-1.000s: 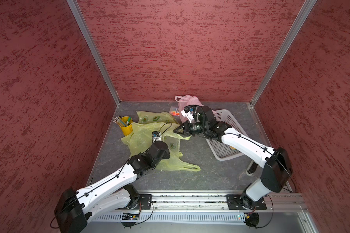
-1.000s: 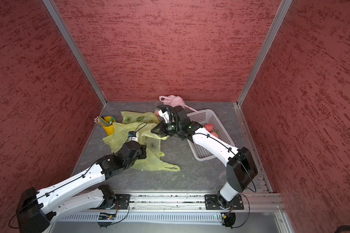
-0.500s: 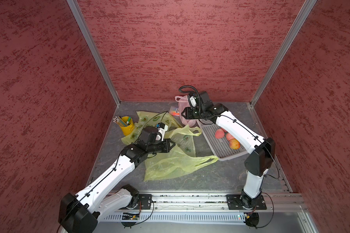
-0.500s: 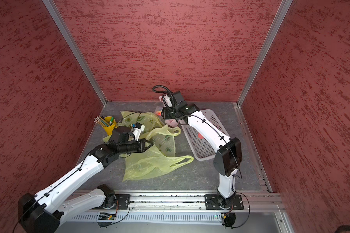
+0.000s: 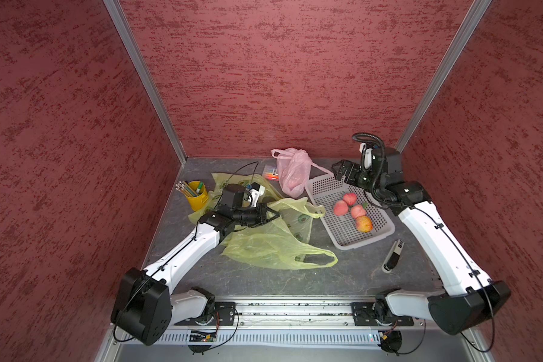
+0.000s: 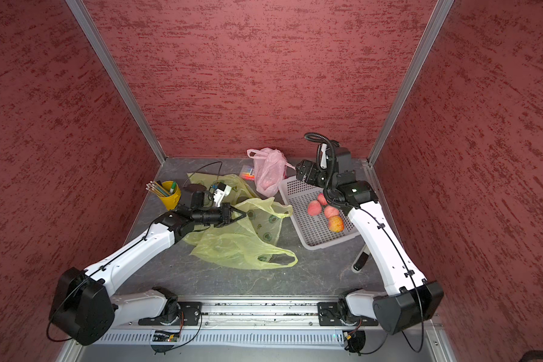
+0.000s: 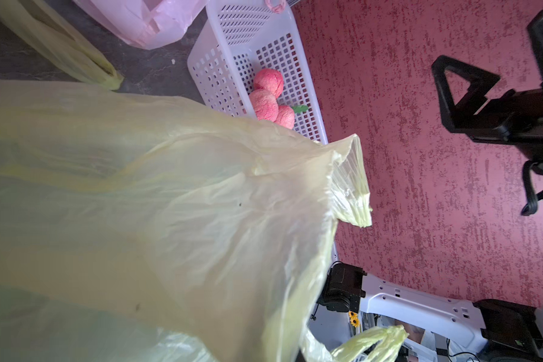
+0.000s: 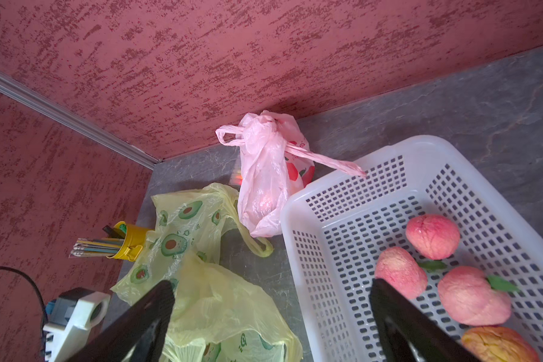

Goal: Place the peach into a plastic bag & tie a knot
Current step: Pick up the plastic bag at the center of the board, then pick up the peach from the basket.

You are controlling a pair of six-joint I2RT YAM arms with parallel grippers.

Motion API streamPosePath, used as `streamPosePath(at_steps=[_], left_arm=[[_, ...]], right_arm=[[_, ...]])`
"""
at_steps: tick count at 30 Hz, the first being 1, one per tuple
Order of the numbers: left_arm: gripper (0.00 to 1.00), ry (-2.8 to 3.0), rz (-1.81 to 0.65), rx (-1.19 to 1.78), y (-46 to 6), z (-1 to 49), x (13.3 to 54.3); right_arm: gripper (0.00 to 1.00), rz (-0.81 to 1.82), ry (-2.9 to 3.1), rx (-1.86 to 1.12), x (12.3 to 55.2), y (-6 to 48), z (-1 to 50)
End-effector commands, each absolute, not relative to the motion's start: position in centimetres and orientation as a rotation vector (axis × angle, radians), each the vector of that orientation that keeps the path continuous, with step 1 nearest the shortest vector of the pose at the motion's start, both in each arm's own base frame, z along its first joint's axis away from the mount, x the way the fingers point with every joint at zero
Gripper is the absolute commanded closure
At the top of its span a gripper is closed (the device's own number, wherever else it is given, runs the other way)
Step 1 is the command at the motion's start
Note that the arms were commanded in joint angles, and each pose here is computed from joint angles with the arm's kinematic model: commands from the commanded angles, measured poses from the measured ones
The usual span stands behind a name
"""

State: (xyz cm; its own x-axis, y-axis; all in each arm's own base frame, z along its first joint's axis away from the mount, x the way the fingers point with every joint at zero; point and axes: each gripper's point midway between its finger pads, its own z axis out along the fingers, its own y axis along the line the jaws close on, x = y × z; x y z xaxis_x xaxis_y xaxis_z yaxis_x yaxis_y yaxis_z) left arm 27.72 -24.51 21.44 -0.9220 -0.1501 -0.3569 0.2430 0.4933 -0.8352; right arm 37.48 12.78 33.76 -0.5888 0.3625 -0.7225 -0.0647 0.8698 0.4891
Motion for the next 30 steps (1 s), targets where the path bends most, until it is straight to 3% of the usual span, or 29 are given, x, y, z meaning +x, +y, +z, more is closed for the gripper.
streamPosePath(at_steps=[1, 7, 9, 10, 12, 17, 20, 23, 30], left_arm=[[1.00, 2.286, -1.453, 0.135, -25.1, 23.4, 28.1], [1.00, 2.277, -1.452, 0.134, -25.1, 23.6, 28.2], [1.00, 2.282, -1.449, 0.129, -25.0, 23.4, 28.2], [1.00, 2.282, -1.449, 0.128, -25.0, 23.4, 28.3], [1.00, 2.294, -1.447, 0.123, -25.1, 23.0, 28.3], [1.00, 2.326, -1.406, 0.111, -24.8, 22.4, 28.5], [1.00, 2.320, -1.391, 0.111, -24.6, 22.5, 28.5], [1.00, 2.330, -1.395, 0.111, -24.6, 22.2, 28.4], [1.00, 2.341, -1.399, 0.107, -24.6, 21.6, 28.3]], right_arm=[[0.01, 0.556, 2.092, 0.256, 37.6, 11.4, 33.1], [0.01, 0.578, 1.968, 0.283, 35.9, 10.4, 32.1], [0.01, 0.510, 2.080, 0.319, 36.2, 9.9, 29.3], [0.06, 0.465, 2.171, 0.333, 36.5, 9.8, 27.2], [0.26, 0.355, 2.343, 0.346, 37.5, 9.6, 22.2], [0.30, 0.326, 2.515, 0.351, 38.4, 10.4, 13.9], [0.26, 0.218, 2.540, 0.398, 38.4, 9.1, 11.7], [0.14, 0.178, 2.556, 0.396, 38.4, 8.7, 10.6], [0.05, 0.112, 2.557, 0.408, 40.1, 8.1, 9.2]])
